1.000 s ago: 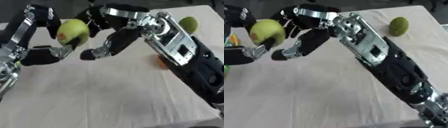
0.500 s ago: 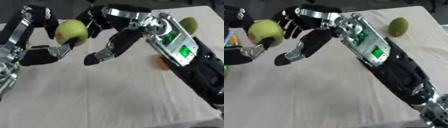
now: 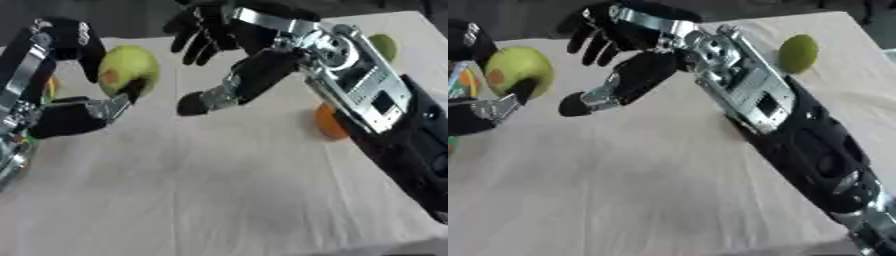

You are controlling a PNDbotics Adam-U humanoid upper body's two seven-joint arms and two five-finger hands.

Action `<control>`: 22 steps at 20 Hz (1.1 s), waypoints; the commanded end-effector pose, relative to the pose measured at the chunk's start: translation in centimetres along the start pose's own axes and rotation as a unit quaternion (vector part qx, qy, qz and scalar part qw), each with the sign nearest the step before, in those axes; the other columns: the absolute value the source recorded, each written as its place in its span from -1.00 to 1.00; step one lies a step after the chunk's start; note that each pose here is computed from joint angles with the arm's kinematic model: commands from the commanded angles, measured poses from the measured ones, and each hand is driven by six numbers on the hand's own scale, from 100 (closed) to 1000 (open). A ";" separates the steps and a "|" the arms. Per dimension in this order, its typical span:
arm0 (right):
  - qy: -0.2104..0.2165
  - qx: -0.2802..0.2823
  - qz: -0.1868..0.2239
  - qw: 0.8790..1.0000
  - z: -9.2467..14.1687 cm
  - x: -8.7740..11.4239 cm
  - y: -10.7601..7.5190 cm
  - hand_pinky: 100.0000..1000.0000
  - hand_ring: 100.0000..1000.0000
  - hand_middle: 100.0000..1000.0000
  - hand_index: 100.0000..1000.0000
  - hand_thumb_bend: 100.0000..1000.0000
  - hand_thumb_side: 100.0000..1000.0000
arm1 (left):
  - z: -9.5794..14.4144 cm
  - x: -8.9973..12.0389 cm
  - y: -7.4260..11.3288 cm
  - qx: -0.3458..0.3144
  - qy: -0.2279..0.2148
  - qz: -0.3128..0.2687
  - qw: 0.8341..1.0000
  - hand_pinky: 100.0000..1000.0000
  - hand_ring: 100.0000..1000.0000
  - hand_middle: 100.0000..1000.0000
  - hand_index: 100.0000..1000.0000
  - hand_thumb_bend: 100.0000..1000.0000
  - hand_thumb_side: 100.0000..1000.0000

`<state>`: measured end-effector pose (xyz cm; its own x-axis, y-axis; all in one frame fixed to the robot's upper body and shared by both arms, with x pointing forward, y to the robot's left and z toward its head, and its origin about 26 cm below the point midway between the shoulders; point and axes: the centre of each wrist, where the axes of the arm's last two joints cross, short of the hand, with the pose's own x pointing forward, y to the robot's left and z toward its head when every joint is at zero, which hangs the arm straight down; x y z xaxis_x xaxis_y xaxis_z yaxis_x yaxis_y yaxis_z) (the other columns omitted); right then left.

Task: Pick up the objects with one hand, pass them to the other hand, and then place them into the box on the other side of the table.

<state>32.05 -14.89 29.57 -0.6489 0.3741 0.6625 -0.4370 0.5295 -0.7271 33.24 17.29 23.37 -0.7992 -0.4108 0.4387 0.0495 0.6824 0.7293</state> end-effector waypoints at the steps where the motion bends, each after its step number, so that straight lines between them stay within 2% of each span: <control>1: -0.003 -0.036 0.016 0.999 0.8 0.7 -1.0 0.46 0.42 0.40 0.70 0.26 -0.63 | 0.1 0.5 1.5 0.012 -0.015 -0.025 0.999 -0.43 -0.38 -0.35 -0.32 -0.32 -0.82; 11: -0.004 -0.098 0.012 0.995 2.4 0.7 -1.9 0.46 0.41 0.40 0.69 0.25 -0.63 | 1.6 -0.9 2.8 0.032 0.004 -0.072 0.997 -0.43 -0.37 -0.35 -0.32 -0.26 -0.86; 18: -0.007 -0.158 0.015 0.987 4.1 0.7 -2.9 0.46 0.41 0.40 0.68 0.26 -0.62 | 3.5 -3.0 5.4 0.059 0.048 -0.131 0.988 -0.42 -0.37 -0.35 -0.32 -0.24 -0.89; 22: 0.004 -0.208 0.032 0.978 5.1 0.3 -3.8 0.46 0.41 0.40 0.68 0.26 -0.62 | 4.5 -3.7 7.5 0.083 0.066 -0.169 0.980 -0.41 -0.36 -0.35 -0.32 -0.22 -0.91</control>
<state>30.88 -20.05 30.46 -0.6354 0.4035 0.6583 -0.1635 0.7629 -0.6255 33.97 25.34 23.18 -0.6798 -0.6635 0.3124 -0.2429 0.6056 0.7577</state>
